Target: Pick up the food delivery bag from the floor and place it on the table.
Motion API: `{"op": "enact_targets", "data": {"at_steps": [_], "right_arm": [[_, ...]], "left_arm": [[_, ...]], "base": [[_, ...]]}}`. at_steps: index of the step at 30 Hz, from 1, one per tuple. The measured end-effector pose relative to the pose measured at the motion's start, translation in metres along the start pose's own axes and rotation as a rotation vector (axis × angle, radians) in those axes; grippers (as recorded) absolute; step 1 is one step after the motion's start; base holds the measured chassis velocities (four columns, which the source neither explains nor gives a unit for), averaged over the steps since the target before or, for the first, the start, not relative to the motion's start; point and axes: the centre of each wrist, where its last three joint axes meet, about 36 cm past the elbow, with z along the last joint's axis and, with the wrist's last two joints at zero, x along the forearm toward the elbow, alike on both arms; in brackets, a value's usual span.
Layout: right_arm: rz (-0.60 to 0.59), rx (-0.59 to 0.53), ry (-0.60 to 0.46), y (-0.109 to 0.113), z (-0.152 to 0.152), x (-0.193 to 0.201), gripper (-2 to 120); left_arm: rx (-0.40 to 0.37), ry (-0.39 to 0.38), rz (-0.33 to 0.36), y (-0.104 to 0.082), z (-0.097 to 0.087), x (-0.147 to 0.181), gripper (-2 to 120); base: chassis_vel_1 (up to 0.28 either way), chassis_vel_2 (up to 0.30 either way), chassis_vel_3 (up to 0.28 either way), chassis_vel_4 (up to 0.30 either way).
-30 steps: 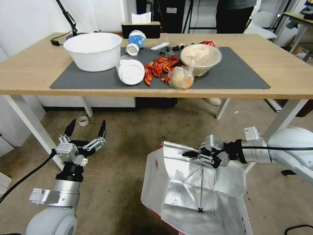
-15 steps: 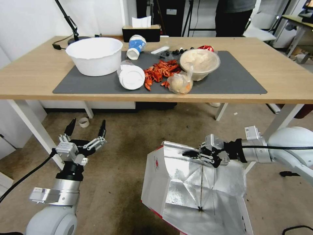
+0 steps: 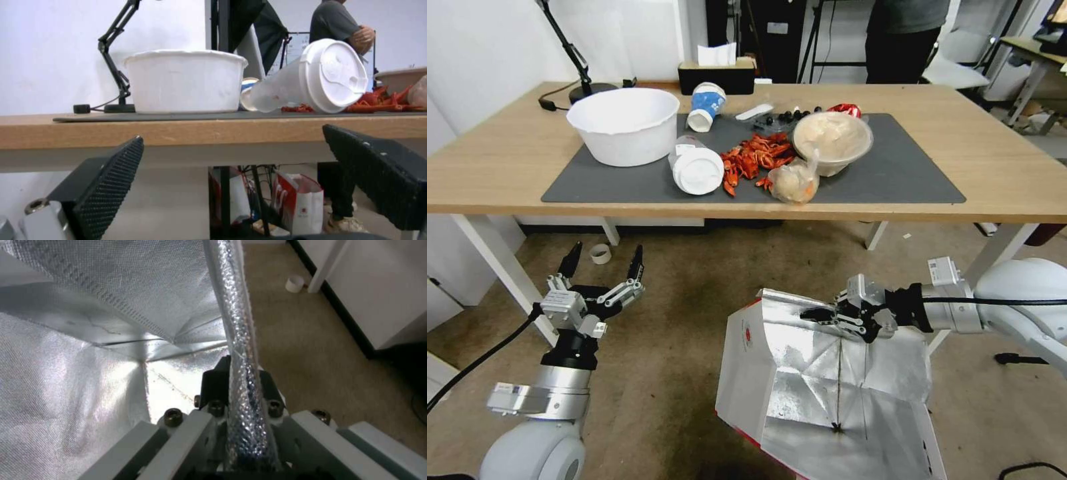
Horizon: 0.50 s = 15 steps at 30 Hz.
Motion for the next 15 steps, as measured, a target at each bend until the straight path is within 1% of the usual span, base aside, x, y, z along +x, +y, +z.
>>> {"op": "enact_targets", "data": {"at_steps": [15], "right_arm": [[-0.006,0.002,-0.005,-0.0002,0.0000,0.0005,0]], "left_arm": [[0.001,-0.001,-0.002,-0.0004,-0.0002,0.0002,100]], "base": [[0.000,0.000,0.000,0.000]]}}
